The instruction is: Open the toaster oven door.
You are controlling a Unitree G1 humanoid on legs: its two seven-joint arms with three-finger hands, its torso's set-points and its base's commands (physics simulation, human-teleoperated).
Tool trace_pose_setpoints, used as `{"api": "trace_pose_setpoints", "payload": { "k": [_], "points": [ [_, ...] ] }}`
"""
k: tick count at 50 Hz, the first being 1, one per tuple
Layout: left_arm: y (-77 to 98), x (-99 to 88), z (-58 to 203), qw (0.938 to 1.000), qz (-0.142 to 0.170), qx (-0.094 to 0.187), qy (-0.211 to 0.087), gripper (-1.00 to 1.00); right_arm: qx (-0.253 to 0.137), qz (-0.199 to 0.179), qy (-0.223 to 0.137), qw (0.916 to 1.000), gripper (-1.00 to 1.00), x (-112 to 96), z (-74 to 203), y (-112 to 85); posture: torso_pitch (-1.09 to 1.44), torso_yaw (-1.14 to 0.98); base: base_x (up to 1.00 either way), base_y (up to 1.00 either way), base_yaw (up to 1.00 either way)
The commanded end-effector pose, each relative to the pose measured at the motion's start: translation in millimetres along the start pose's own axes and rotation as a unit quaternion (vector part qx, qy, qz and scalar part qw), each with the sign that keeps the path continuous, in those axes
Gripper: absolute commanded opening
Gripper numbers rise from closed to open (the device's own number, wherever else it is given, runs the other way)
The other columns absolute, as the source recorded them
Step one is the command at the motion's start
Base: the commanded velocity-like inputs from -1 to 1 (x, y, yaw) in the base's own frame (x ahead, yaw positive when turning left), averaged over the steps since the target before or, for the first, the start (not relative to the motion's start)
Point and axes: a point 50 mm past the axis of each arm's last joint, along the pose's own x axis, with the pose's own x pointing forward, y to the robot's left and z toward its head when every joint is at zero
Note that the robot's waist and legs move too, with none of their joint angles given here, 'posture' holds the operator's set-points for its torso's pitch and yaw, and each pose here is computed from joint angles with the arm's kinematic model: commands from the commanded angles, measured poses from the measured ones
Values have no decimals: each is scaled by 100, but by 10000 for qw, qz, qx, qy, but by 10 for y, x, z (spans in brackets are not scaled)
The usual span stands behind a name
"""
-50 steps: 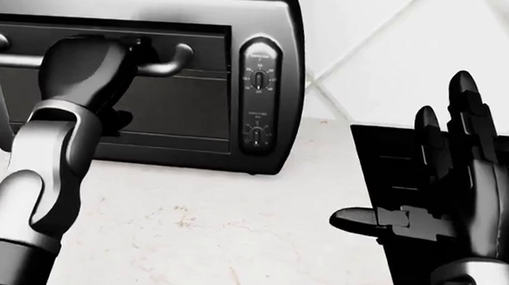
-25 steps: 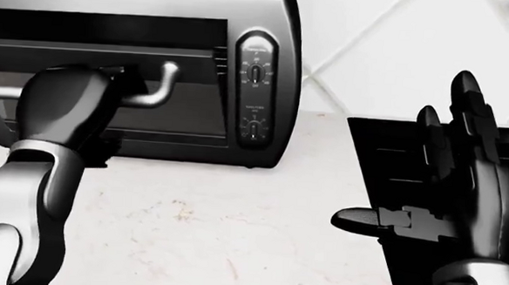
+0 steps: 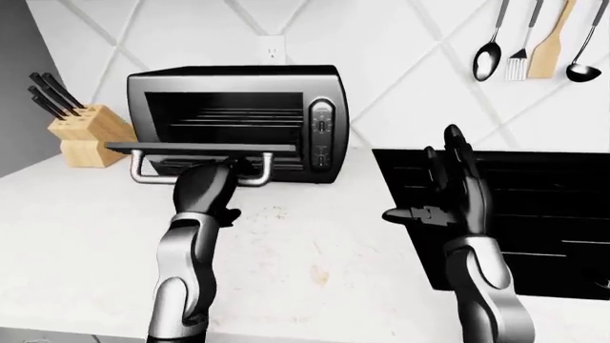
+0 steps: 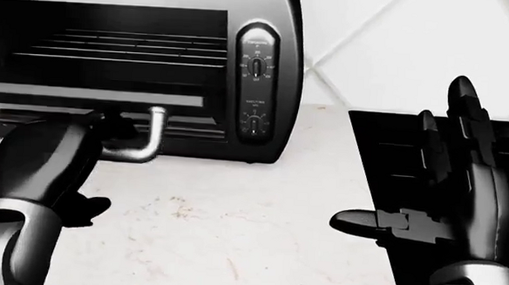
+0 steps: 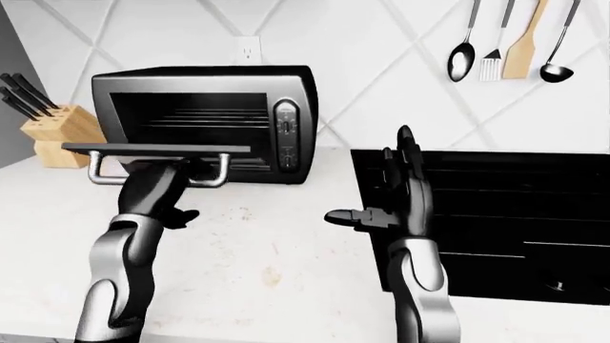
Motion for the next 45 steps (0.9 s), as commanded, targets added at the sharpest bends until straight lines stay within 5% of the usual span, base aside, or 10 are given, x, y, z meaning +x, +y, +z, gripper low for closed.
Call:
{"api": "trace_pose_setpoints", "payload": {
  "k": [1, 20, 30, 45],
  "points": [
    [58, -19, 14, 10000, -24, -67, 16, 18, -1, 143, -418, 9990, 100, 25, 157, 57, -45, 0, 0, 0, 0],
    [10, -312, -14, 9985, -526, -1, 114, 37, 6, 127, -441, 9989, 100, 16, 204, 62, -45, 0, 0, 0, 0],
    [0, -486, -11, 9964, -835, 68, 98, 69, 16, 122, -440, 9990, 100, 2, 209, 61, -45, 0, 0, 0, 0],
    [24, -782, -9, 9918, -1278, -42, 25, 65, 19, 110, -446, 9989, 100, -4, 223, 61, -45, 0, 0, 0, 0]
  ]
}}
